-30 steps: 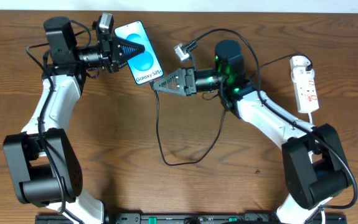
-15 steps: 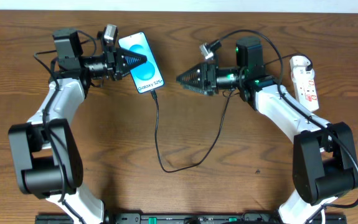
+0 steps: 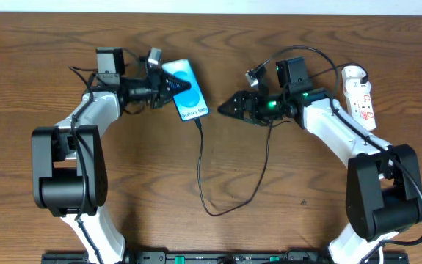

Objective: Plug charger to phone and switch on socket
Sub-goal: 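Open the right gripper and pull it back from the plugged phone, then lower the phone flat onto the table with the left gripper and release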

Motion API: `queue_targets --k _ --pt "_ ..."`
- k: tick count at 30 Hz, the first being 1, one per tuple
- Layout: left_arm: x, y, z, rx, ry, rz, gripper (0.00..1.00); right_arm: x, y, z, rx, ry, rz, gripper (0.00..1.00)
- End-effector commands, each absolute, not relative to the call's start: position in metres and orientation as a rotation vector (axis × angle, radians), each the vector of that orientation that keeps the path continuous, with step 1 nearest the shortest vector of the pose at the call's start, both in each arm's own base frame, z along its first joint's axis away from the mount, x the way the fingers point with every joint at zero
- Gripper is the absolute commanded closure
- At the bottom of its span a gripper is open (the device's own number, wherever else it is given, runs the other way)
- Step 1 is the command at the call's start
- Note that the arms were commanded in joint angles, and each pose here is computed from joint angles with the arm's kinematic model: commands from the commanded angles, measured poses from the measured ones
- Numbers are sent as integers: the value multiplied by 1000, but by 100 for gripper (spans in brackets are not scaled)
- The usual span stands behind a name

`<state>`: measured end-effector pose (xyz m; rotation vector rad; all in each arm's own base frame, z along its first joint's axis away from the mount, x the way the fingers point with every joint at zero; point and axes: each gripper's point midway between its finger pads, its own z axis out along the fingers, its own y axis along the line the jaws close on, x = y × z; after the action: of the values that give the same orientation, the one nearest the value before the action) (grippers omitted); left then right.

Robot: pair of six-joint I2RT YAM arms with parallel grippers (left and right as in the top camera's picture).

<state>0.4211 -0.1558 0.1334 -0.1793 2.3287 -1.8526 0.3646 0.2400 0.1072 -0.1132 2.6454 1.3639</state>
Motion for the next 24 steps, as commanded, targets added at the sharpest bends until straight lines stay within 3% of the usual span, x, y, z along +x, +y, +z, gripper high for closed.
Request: queue_targets --k 1,6,24 --pt "423 -141 92 -208 2458 -1564 93 384 214 110 -124 2641 1103 13" --pt "408 -121 47 -223 2668 -1227 93 384 190 116 -89 2672 892 13" --pt "400 -117 -1 -241 2765 -1187 93 369 178 123 -88 2716 751 15"
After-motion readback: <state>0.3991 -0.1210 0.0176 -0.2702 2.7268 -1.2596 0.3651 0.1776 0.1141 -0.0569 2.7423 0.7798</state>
